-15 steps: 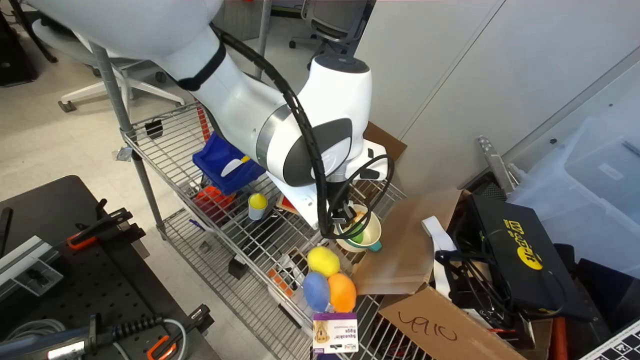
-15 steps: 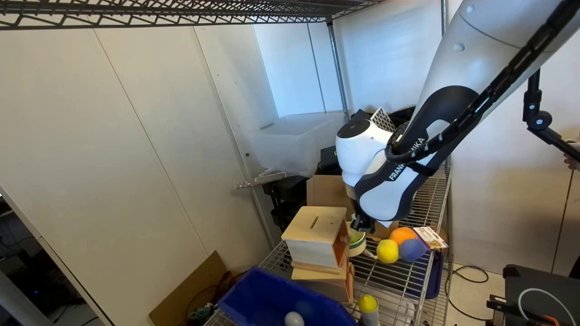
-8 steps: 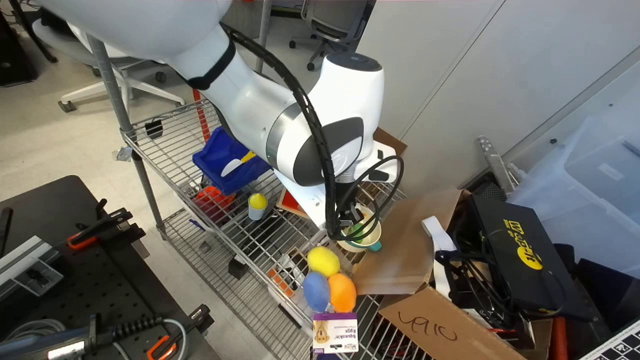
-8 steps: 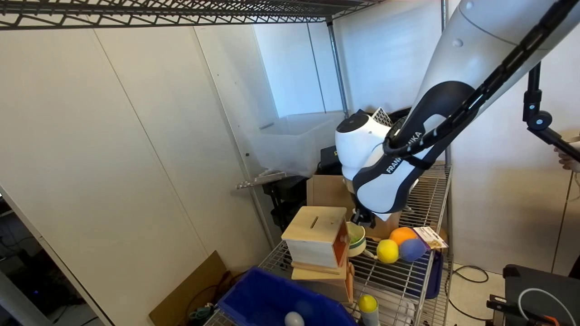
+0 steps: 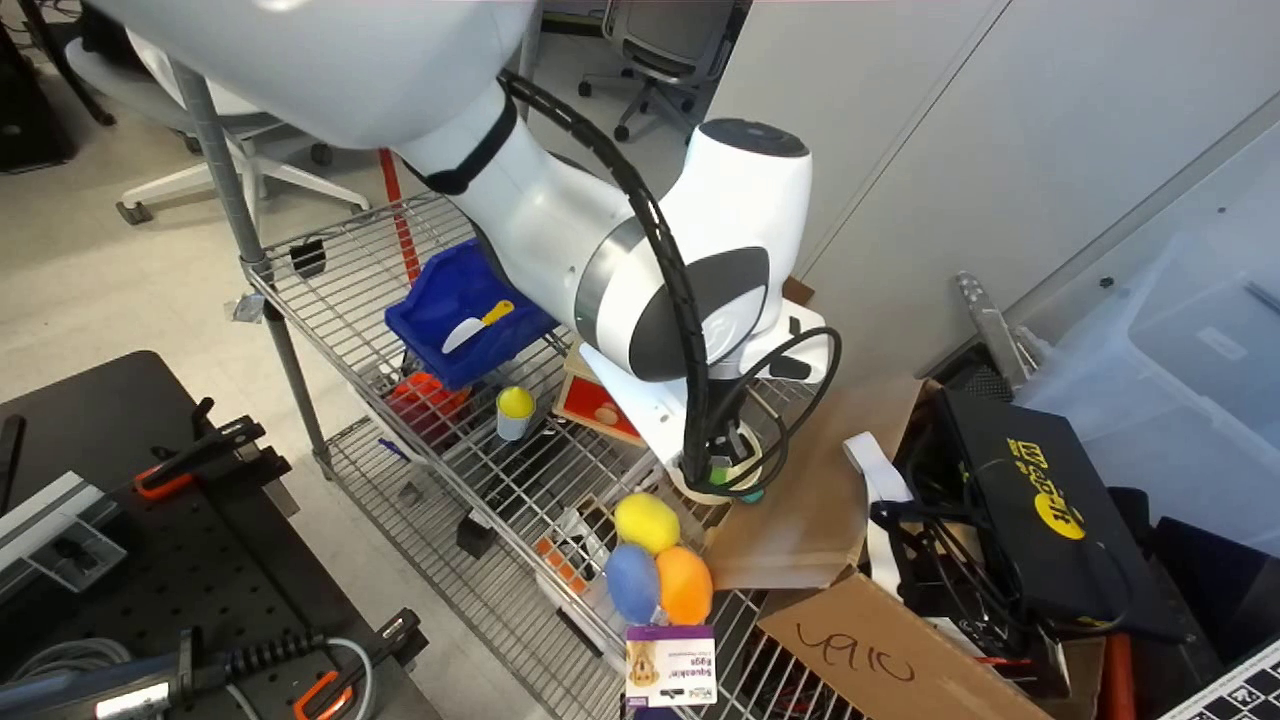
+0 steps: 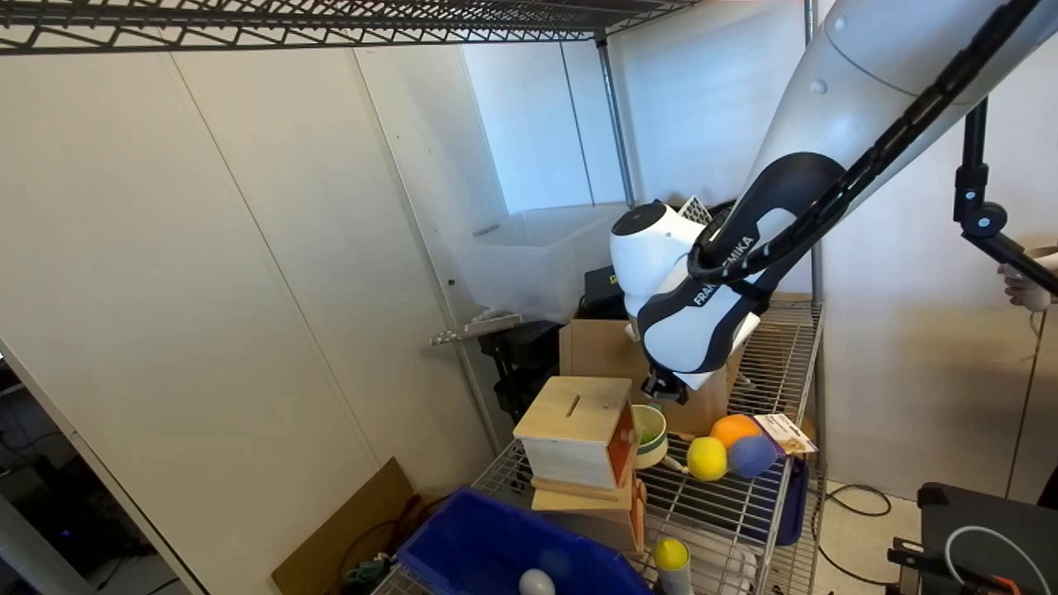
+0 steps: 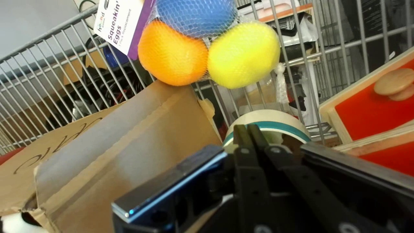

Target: Remove the white object from the tray, put it on the shelf, and then put it in the bowl

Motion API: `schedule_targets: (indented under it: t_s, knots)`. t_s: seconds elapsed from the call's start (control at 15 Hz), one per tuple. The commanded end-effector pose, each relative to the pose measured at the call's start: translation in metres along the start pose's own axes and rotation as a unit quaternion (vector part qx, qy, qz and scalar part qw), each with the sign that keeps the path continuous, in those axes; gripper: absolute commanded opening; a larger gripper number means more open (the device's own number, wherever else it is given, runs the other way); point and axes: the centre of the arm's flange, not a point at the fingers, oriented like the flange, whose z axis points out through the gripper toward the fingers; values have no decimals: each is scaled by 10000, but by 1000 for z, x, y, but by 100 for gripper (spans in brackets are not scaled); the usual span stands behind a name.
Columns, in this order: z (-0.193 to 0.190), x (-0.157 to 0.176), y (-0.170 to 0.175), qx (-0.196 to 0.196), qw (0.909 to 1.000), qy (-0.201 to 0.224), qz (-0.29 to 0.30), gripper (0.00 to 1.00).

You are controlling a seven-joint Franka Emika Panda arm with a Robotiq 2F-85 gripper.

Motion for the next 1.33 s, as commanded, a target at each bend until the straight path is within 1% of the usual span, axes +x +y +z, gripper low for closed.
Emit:
schedule_targets:
  t_s: [0.0, 0.33, 0.73, 0.87, 1.0, 1.27]
  knots:
    - [-1, 19, 0, -27, 9998, 40, 169, 1]
    - [-2, 29, -2, -6, 9996, 183, 238, 1]
    - [-3, 40, 0, -20, 9992, 236, 336, 1]
    - [-4, 43, 1, 19, 9989, 233, 411, 29]
    - [-6, 44, 2, 42, 9985, 243, 480, 43]
    - [-11, 41, 0, 87, 9983, 287, 491, 72]
